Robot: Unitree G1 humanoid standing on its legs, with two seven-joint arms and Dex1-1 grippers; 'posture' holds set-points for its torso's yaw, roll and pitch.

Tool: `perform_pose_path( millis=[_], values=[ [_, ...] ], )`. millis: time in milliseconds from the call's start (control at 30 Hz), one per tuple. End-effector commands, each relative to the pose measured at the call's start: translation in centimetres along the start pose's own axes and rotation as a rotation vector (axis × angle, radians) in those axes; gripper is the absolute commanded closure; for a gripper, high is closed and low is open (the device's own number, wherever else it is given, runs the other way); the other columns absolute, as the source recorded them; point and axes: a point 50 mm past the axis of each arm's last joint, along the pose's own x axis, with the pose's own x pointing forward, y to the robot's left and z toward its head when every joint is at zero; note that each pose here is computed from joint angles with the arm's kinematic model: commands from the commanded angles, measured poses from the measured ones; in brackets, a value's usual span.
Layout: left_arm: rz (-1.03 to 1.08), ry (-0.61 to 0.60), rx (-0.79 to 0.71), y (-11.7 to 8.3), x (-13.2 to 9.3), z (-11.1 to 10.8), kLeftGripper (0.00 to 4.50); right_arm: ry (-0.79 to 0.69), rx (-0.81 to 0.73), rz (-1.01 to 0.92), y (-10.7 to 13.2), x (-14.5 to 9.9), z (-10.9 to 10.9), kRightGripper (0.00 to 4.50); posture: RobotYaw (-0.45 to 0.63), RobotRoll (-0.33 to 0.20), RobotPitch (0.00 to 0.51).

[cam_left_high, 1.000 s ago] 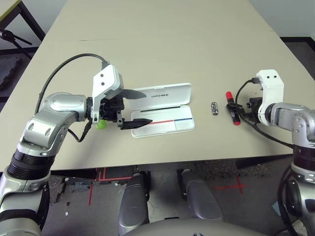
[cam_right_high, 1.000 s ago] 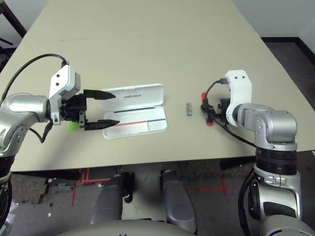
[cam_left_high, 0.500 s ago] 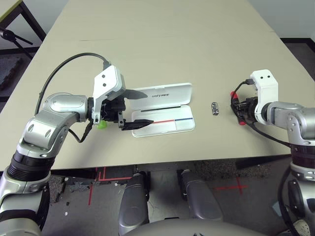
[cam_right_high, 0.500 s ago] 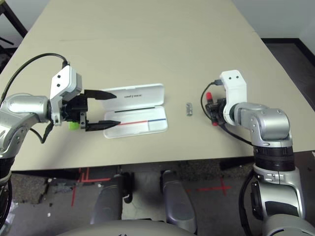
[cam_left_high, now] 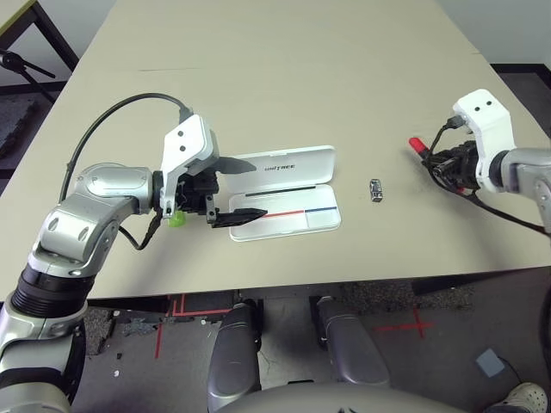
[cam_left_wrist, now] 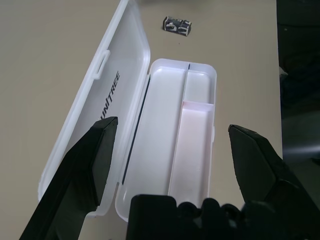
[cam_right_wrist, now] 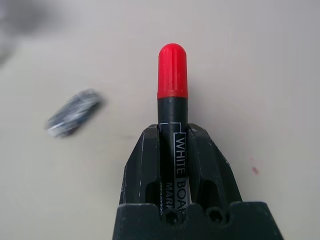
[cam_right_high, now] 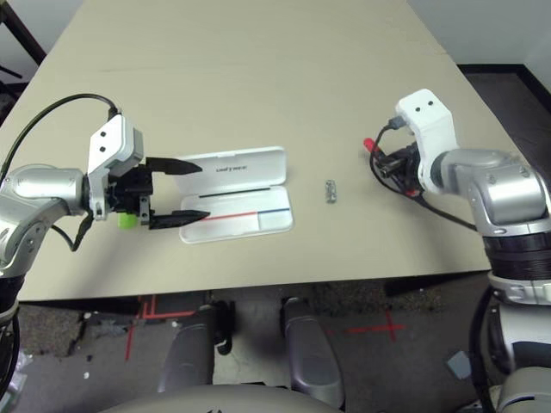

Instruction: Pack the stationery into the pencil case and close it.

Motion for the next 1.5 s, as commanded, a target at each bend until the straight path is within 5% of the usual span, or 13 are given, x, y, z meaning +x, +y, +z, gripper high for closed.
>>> perform_pose_path(
  millis=[33,300,567,1133,1500],
  values=[
    [0.001,0.03,0.0,-0.1,-0.6,-0.5,0.0,-0.024,-0.157,0.175,1.1,-0.5,1.7,3.99,-0.13,0.0,0.199],
    [-0.002,0.048,0.008,-0.8,-1.7,-0.8,0.0,-0.047,-0.341,0.469,4.3,0.4,4.4,3.99,-0.09,0.0,0.206],
    [0.003,0.098,0.015,-1.7,-2.6,-1.4,0.0,-0.103,-0.41,0.565,7.0,3.3,6.7,3.99,-0.05,0.0,0.213],
    [0.032,0.128,0.013,-1.7,-2.7,-2.0,0.0,-0.197,-0.545,0.573,11.1,8.0,9.2,3.99,-0.03,0.0,0.21],
    [0.084,0.145,-0.039,-1.7,-2.9,-2.0,0.0,-0.22,-0.636,0.535,12.0,10.7,8.9,3.99,-0.01,0.0,0.21]
  ],
)
